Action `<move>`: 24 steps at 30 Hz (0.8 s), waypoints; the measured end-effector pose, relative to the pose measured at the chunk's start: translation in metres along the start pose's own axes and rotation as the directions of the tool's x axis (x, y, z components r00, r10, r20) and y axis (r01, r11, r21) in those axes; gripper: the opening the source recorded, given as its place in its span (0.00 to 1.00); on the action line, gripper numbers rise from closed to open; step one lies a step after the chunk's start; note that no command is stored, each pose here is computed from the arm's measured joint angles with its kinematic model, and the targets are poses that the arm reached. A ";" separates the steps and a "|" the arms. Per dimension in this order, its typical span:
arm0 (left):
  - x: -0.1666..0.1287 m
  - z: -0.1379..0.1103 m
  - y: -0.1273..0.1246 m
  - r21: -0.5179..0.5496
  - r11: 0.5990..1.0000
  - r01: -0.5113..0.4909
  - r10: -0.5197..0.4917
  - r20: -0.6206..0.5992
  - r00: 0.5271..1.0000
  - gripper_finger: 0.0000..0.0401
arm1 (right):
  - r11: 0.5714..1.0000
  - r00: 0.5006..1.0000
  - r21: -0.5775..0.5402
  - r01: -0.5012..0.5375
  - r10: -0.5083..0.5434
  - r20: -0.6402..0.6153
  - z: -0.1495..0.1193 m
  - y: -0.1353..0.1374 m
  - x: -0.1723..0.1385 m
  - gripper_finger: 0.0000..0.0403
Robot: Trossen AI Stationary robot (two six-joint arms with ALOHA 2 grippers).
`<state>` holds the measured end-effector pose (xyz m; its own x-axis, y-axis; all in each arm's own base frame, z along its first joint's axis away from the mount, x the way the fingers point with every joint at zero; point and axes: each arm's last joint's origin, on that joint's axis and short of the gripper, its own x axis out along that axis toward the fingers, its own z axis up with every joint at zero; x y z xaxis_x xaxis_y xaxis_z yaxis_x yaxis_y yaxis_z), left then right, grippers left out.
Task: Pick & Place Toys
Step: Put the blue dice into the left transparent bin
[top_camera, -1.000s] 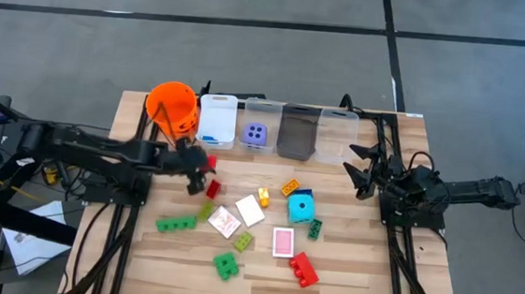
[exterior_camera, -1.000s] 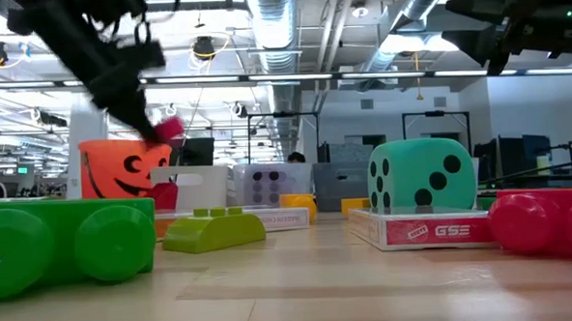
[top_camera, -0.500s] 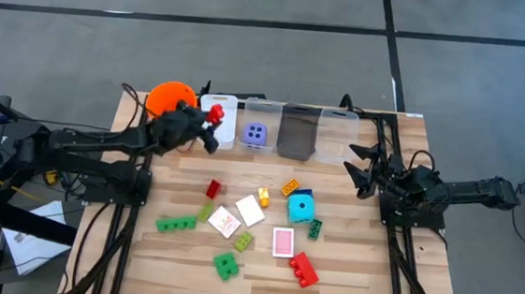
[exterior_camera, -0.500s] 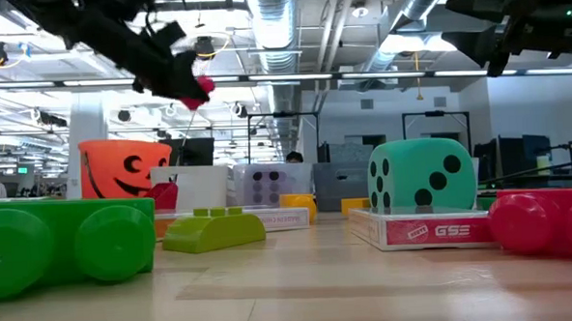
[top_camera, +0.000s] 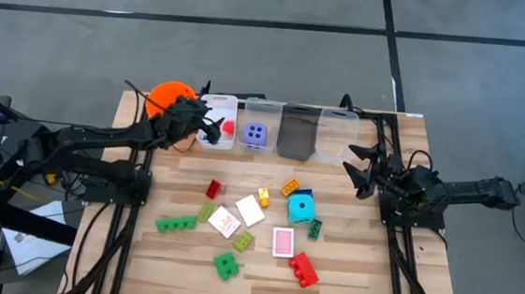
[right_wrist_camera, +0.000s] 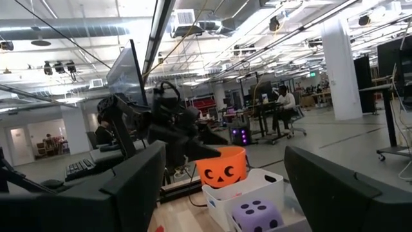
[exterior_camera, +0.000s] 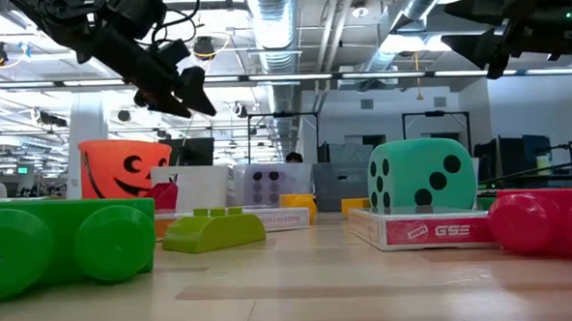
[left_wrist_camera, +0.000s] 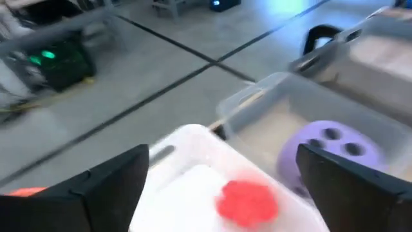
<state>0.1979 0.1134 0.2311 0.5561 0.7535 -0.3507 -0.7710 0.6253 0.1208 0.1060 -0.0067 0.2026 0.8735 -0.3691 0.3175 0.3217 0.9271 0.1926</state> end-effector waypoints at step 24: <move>-0.088 -0.050 -0.101 -0.060 0.629 0.775 -0.722 -0.416 0.553 0.89 | 1.000 0.999 -0.021 0.002 -0.003 -0.045 -0.005 0.000 0.001 0.77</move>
<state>0.2112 -0.0265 0.2032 0.7348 -0.1193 -0.6677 -0.0723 0.9650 -0.2520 0.1089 -0.0066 0.1982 0.8883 -0.3683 0.2745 0.3308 0.9275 0.1741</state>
